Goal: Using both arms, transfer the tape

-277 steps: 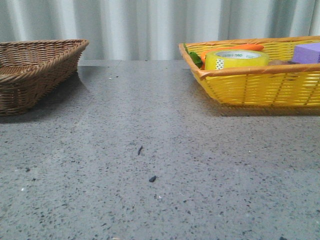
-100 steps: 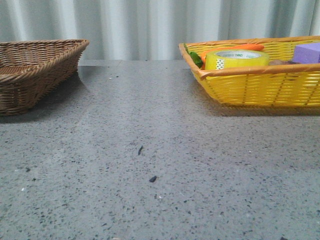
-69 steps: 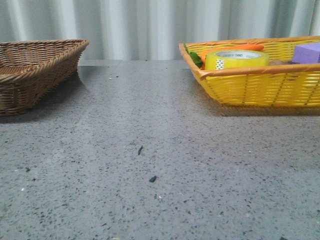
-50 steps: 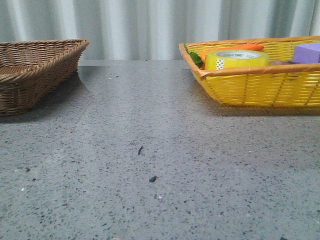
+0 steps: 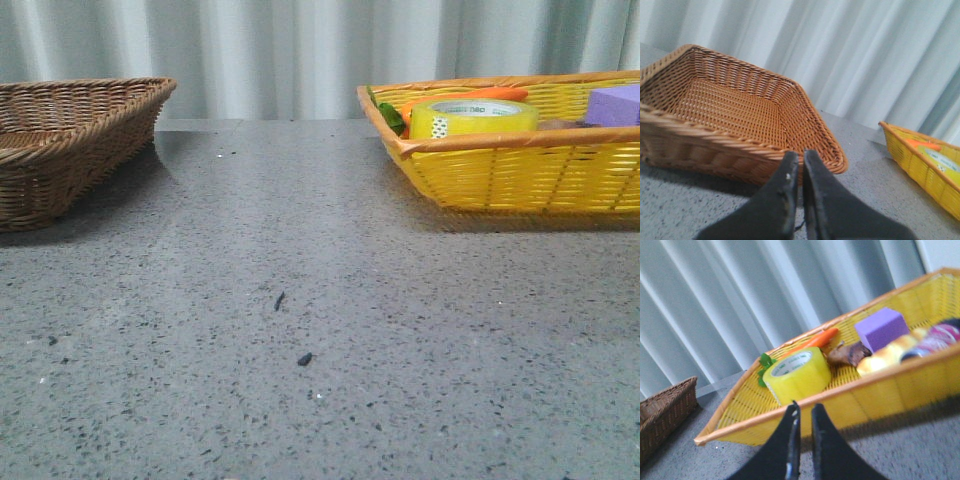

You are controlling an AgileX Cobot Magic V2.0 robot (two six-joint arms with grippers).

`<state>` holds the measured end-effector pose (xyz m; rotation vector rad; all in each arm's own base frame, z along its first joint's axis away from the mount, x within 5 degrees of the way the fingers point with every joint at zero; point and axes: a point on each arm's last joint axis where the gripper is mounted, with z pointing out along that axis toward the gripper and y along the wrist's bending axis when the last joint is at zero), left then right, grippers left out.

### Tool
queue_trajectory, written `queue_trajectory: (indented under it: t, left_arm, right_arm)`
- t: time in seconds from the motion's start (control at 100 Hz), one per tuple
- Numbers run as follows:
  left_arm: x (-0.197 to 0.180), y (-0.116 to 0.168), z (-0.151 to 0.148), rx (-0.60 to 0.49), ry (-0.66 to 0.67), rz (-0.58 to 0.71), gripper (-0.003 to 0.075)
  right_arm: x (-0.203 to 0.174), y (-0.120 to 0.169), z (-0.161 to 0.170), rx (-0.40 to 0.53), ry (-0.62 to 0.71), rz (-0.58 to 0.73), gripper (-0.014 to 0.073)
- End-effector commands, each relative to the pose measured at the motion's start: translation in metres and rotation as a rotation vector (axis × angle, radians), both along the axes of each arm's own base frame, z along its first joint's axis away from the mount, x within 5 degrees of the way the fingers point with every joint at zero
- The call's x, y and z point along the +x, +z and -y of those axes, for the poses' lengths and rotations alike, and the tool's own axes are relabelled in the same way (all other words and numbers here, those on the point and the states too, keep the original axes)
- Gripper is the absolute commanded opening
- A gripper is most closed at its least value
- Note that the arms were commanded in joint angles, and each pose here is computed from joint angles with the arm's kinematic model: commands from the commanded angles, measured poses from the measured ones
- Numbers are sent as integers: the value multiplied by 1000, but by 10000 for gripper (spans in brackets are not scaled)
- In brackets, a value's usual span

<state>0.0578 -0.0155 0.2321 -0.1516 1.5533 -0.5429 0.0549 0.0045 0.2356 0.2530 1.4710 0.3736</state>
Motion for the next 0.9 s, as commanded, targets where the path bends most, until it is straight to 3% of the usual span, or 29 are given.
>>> queue_trajectory:
  t: [0.0,0.06,0.19,0.26,0.41,0.52,0.67,0.89]
  left_arm:
    - [8,35,1,13,3,15,17]
    - [15,46,7,37,-39,-67,97]
    - [37,67,16,97,-93,-205,353]
    - [49,72,19,103,-95,-238,412]
    - [62,76,22,108,-97,-277,388]
    - [64,76,22,108,-97,-281,362]
    - [64,77,22,108,-95,-277,344]
    - [64,77,22,108,-96,-278,344]
  right_arm:
    - [5,35,0,-101,-9,12,56]
    - [12,47,-2,-129,11,-38,117]
    - [35,62,-8,-157,77,-211,338]
    - [47,66,-9,-159,98,-276,402]
    - [70,89,-14,-184,148,-335,408]
    - [92,122,-23,-282,233,-367,408]
    - [140,165,-32,-317,325,-471,408]
    - [223,181,-49,-394,452,-655,408]
